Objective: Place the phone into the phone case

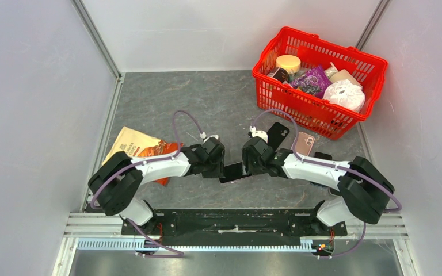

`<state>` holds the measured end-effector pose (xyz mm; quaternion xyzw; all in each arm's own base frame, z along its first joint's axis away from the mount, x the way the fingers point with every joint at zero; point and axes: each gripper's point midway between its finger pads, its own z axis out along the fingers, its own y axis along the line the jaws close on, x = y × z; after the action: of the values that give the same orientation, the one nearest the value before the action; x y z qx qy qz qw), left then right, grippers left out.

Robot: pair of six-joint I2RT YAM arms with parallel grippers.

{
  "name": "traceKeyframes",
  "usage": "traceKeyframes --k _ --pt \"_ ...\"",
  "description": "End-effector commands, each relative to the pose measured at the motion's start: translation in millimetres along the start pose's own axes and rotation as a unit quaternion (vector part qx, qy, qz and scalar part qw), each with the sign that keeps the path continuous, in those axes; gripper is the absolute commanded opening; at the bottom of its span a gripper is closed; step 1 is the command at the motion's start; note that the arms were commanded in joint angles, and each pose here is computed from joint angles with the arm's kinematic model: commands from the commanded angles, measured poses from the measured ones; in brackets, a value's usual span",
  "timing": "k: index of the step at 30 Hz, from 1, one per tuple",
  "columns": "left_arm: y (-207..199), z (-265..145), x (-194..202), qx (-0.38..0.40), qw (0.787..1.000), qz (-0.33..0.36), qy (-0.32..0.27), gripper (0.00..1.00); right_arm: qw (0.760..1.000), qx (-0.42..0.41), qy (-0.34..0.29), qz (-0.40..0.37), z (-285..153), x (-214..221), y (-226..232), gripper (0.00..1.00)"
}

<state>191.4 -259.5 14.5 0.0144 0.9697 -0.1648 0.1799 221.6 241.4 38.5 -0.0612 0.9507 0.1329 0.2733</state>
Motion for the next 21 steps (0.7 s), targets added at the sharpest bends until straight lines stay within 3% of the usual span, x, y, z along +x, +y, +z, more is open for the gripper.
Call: traceKeyframes --k 1,21 --pt "58 24 -10 -0.099 0.995 0.016 -0.008 0.47 0.998 -0.047 0.022 0.024 -8 21 24 0.6" --pt "57 37 -6 -0.087 0.996 0.011 0.015 0.45 0.997 0.042 0.056 -0.039 27 56 5 0.58"
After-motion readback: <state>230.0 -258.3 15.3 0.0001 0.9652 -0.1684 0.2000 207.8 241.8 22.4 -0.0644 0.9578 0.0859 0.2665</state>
